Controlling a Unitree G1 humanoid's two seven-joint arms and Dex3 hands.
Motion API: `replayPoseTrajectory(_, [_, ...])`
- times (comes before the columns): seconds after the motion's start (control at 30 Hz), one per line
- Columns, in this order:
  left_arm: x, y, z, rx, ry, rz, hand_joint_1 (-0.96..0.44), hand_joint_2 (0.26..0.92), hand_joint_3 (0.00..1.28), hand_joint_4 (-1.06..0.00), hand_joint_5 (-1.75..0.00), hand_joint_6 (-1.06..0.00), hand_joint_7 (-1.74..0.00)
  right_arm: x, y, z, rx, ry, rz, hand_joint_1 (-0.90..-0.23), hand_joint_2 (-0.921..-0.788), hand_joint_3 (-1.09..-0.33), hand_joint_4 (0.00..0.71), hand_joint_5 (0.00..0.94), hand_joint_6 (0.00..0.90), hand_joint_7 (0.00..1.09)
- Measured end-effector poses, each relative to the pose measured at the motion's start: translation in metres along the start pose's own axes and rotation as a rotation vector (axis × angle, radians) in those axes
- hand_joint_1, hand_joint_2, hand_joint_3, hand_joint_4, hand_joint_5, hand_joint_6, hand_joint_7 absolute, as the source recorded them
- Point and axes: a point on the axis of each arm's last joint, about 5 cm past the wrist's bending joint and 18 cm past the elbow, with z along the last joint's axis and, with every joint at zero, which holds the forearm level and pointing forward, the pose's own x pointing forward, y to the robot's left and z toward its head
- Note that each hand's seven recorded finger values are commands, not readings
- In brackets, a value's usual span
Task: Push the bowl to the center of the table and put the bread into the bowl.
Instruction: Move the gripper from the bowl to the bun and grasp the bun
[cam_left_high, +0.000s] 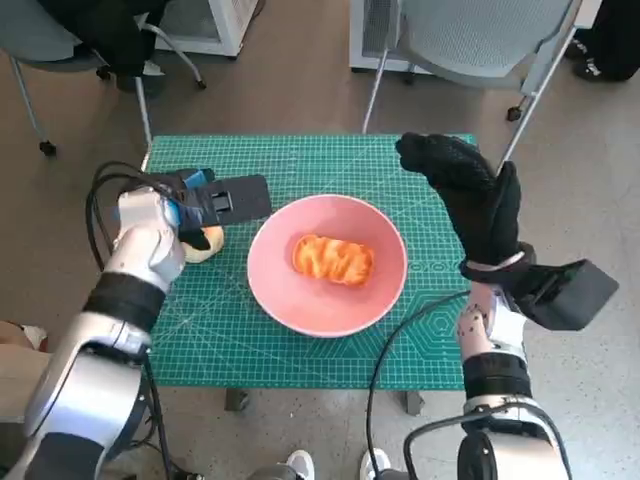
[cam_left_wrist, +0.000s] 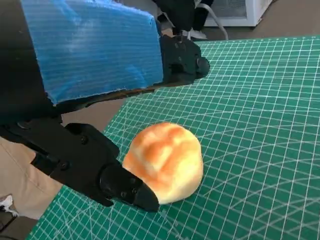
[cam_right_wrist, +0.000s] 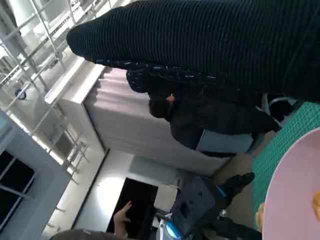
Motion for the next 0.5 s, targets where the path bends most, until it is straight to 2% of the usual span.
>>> replayPoseTrajectory(0.5, [0.0077, -0.0088, -0.0051, 0.035, -0.003, -0.038, -0.20, 0.674, 0.00, 0.00, 0.00, -0.16, 0.00, 0.0004, 0.0004, 0.0003, -0.003, -0.001, 0.002, -0.654, -0.921, -0.903, 0.039, 0.000, -0.001, 0.24])
